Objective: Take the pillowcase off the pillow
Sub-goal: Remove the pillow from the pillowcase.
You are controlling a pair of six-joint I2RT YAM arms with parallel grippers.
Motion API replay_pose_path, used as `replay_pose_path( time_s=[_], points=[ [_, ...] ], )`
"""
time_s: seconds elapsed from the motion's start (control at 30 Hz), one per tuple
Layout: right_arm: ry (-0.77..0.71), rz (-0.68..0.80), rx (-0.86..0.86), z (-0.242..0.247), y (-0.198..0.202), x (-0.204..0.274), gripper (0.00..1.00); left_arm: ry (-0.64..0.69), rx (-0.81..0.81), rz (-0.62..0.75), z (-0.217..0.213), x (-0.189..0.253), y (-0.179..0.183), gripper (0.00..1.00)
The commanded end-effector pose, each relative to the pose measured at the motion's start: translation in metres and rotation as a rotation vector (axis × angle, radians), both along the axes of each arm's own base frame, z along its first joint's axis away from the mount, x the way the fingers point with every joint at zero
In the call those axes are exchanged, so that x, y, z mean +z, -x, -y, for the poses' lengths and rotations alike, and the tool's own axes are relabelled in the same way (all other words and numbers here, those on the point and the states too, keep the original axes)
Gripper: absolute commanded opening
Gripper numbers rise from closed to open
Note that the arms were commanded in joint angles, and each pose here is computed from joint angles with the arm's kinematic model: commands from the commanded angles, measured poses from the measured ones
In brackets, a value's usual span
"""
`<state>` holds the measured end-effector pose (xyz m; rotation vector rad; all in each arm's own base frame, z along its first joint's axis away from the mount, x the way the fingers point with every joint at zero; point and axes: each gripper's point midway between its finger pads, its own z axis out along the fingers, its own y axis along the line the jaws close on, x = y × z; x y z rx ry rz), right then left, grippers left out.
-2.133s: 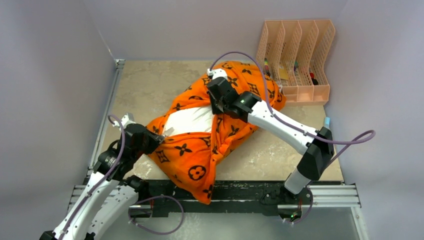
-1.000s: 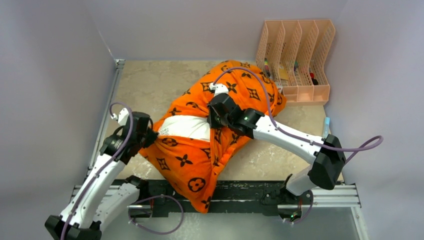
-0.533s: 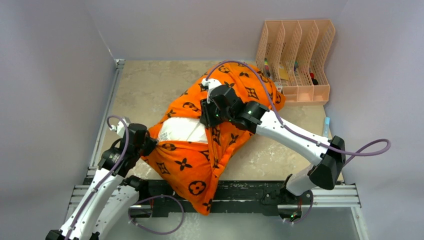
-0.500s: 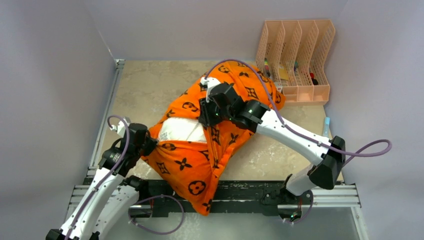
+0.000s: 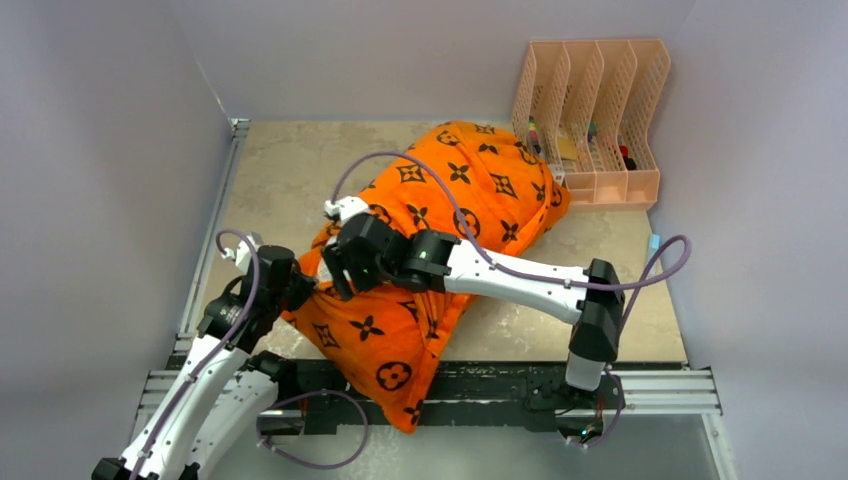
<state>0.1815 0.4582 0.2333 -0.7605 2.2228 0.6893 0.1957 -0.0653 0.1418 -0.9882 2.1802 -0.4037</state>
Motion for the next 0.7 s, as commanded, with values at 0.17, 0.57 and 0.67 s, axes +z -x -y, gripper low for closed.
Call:
replay_pose_path(
  time_s=[0.17, 0.57, 0.67],
  points=[
    [0.106, 0.047, -0.593, 0.090, -0.058, -0.040, 0.79, -0.037, -0.044, -0.075, -0.005, -0.015, 0.020, 0.00],
    [0.232, -0.086, -0.741, 0.076, -0.079, -0.118, 0.90, -0.021, -0.073, -0.088, 0.000, -0.020, 0.024, 0.00],
    [0.306, -0.117, -0.665, 0.055, -0.057, -0.146, 0.92, -0.010, -0.086, -0.097, 0.004, -0.022, 0.023, 0.00]
  ],
)
